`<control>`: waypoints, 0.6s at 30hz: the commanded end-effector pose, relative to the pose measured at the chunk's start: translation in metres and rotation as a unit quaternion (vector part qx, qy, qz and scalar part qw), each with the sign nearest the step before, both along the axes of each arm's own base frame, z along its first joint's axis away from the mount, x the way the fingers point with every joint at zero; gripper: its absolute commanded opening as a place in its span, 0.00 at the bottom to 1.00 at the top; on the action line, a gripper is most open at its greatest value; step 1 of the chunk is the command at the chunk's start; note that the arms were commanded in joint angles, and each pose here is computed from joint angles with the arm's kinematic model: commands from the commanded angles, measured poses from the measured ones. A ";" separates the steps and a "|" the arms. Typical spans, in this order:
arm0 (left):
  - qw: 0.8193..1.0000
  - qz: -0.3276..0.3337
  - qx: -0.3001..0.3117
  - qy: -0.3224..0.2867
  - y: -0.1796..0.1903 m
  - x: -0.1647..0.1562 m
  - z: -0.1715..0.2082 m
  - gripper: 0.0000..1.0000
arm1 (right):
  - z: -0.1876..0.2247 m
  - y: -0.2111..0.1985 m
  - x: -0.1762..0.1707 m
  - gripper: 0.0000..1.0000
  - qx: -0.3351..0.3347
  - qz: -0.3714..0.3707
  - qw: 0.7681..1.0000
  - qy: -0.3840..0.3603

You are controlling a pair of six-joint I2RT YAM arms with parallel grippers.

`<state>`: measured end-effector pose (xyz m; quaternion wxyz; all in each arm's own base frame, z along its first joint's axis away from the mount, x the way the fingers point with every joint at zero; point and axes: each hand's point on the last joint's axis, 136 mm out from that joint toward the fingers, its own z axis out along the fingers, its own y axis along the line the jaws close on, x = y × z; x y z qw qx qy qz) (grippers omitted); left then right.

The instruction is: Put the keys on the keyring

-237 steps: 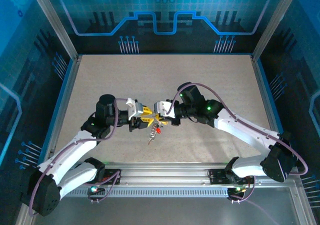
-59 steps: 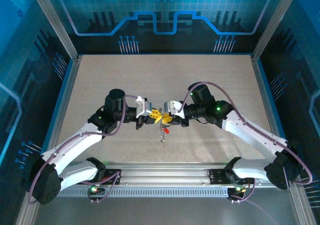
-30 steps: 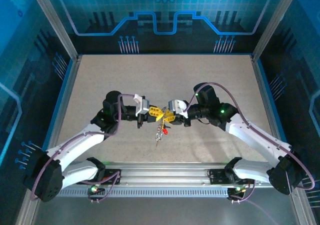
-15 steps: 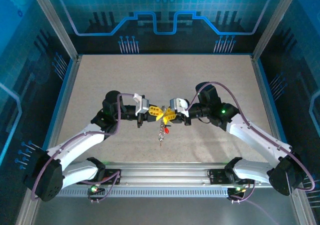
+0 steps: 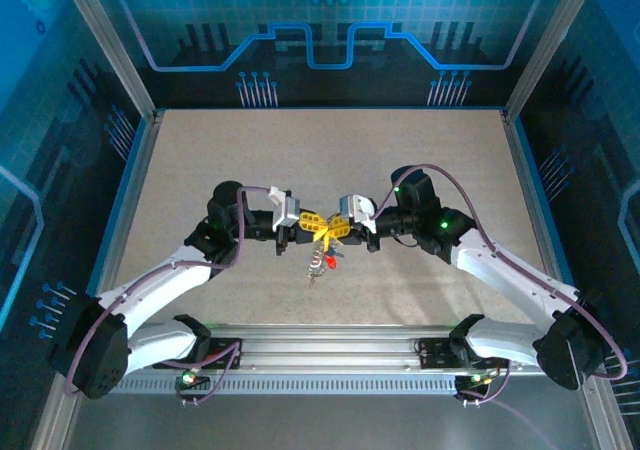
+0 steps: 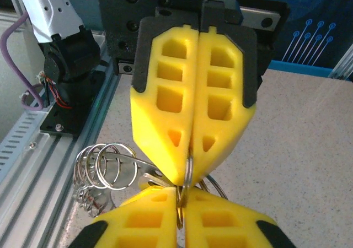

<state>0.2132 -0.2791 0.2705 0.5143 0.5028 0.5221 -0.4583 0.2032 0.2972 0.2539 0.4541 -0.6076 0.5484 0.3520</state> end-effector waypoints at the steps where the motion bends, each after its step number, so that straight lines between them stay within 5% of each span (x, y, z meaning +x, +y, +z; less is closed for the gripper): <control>1: 1.000 -0.006 -0.013 -0.024 -0.002 -0.003 0.008 0.00 | 0.004 0.001 -0.003 0.07 0.010 0.014 1.000 0.000; 8: 0.999 0.013 0.032 -0.030 0.003 -0.003 -0.002 0.13 | -0.015 -0.004 0.002 0.00 -0.069 -0.005 0.998 -0.002; 18: 0.992 0.001 0.122 -0.020 0.005 -0.010 -0.028 0.09 | -0.028 0.006 0.000 0.00 -0.140 0.009 0.990 -0.010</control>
